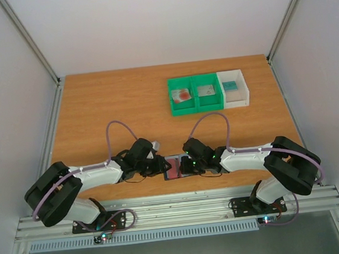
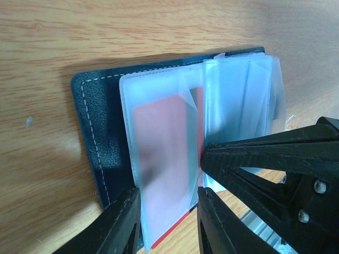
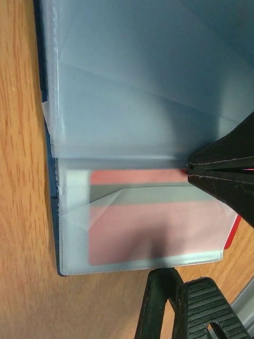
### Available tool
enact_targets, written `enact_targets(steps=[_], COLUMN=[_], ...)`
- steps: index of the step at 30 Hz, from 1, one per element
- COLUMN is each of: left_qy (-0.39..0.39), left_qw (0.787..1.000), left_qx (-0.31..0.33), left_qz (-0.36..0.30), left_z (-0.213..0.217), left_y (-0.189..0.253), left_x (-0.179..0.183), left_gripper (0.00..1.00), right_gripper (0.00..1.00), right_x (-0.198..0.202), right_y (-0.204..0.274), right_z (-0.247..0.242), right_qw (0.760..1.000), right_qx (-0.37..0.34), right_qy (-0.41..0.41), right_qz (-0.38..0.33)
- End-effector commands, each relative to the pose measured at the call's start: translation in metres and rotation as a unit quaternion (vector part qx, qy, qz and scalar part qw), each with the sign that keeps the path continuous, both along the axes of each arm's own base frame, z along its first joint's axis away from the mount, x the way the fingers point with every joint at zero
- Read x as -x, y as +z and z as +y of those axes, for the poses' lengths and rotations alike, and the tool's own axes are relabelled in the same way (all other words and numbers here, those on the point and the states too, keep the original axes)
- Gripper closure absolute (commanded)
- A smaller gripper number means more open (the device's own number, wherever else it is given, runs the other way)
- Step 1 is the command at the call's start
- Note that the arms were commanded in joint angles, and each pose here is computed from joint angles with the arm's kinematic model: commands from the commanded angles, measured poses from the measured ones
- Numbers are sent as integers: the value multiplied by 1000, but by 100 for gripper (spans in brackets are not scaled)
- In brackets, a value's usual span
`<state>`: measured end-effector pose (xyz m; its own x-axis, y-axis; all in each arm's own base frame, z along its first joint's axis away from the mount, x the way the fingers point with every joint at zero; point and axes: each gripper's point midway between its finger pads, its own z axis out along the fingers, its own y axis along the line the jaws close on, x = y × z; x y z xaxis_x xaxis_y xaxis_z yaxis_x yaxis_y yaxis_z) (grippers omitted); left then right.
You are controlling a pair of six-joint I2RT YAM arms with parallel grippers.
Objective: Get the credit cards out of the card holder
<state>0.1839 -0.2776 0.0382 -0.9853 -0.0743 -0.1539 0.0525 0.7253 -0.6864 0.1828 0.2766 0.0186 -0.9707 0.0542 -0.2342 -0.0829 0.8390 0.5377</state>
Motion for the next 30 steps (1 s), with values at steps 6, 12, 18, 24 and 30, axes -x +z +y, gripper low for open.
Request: enact_targets(steps=[6, 12, 18, 24, 30], left_qy=[-1, 2, 2, 0, -1], left_qw=[1000, 1000, 1000, 1000, 1000], left_qx=[19, 15, 14, 22, 24], left_qz=[-19, -18, -18, -16, -16], left_z=[-11, -10, -10, -13, -14], left_y=[9, 9, 8, 9, 8], left_x=[-11, -12, -12, -12, -11], left_gripper=[69, 61, 60, 67, 67], right_gripper=[99, 99, 99, 99, 99], right_x=[7, 7, 7, 7, 7], right_y=[-14, -15, -15, -15, -14], right_z=[-12, -12, -12, -12, -12], right_qw=[999, 999, 999, 999, 999], right_qx=[32, 32, 33, 32, 30], right_qy=[-3, -4, -4, -4, -5], right_qz=[10, 10, 10, 10, 9])
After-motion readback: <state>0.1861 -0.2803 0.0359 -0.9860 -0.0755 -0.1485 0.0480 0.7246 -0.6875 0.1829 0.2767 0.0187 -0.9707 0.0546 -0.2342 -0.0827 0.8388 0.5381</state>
